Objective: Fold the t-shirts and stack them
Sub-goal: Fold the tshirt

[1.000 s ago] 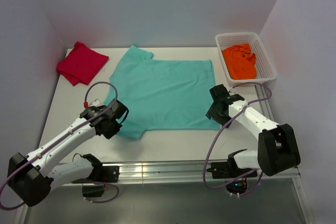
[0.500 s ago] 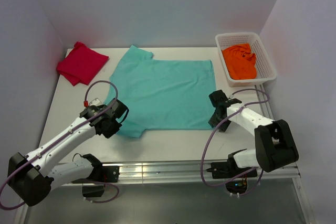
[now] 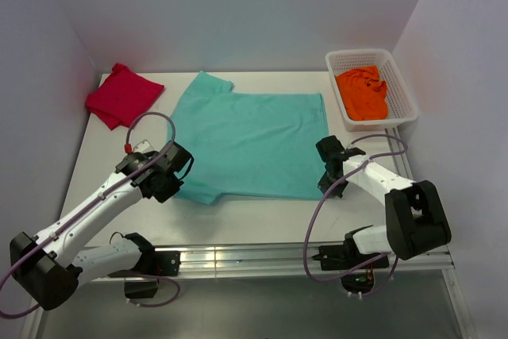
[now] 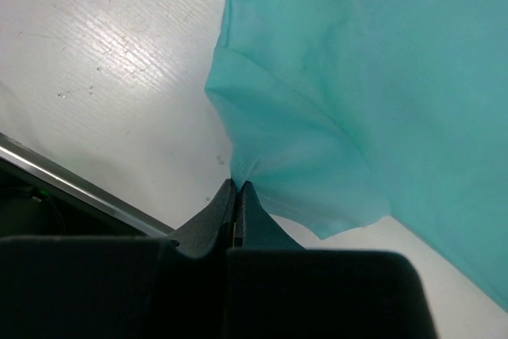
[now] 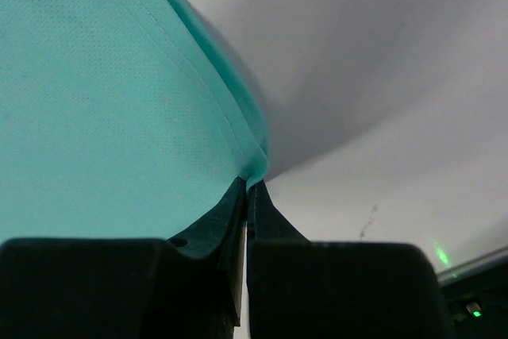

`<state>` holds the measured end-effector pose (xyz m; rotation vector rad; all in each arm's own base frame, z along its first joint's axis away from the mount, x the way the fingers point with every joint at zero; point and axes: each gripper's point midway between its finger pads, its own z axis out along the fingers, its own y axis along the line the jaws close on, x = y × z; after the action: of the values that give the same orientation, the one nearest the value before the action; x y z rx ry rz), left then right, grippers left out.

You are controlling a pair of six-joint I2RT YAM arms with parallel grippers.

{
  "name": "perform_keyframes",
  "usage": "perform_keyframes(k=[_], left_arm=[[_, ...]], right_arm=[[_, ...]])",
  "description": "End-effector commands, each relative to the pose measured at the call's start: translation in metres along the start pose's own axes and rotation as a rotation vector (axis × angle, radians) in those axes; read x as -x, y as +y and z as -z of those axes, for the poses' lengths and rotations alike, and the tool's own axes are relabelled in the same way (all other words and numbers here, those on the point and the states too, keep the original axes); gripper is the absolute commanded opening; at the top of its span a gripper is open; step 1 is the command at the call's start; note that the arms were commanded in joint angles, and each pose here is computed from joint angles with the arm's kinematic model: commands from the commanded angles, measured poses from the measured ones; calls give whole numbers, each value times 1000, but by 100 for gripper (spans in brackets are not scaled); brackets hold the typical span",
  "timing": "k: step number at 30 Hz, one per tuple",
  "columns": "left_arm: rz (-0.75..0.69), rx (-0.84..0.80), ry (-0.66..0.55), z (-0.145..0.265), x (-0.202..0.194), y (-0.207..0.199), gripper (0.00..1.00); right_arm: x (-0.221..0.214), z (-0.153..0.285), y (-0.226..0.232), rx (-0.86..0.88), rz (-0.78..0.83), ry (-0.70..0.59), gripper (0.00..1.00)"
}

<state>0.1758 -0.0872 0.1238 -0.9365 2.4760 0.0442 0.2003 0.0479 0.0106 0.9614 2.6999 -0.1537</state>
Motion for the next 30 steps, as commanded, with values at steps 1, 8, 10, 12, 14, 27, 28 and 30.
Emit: perform_keyframes(k=[1, 8, 10, 12, 14, 27, 28, 30], left_arm=[[-28, -1, -18, 12, 12, -4, 0], [-60, -33, -40, 13, 22, -30, 0], [-74, -31, -42, 9, 24, -36, 0], [-88, -39, -43, 8, 27, -42, 0], [-101, -45, -47, 5, 31, -50, 0], [-164, -7, -81, -29, 93, -95, 0], [-174, 6, -78, -37, 95, -99, 0], [-181, 5, -88, -40, 109, -108, 0]], right_arm=[[8, 22, -9, -32, -17, -12, 0], [34, 51, 8, 3, 3, -59, 0], [45, 61, 17, 19, 7, -75, 0], [51, 62, 23, 11, 21, -76, 0], [62, 64, 32, 10, 26, -87, 0], [128, 55, 72, -21, 51, -113, 0], [132, 54, 74, -23, 53, -114, 0], [142, 51, 82, -24, 55, -116, 0]])
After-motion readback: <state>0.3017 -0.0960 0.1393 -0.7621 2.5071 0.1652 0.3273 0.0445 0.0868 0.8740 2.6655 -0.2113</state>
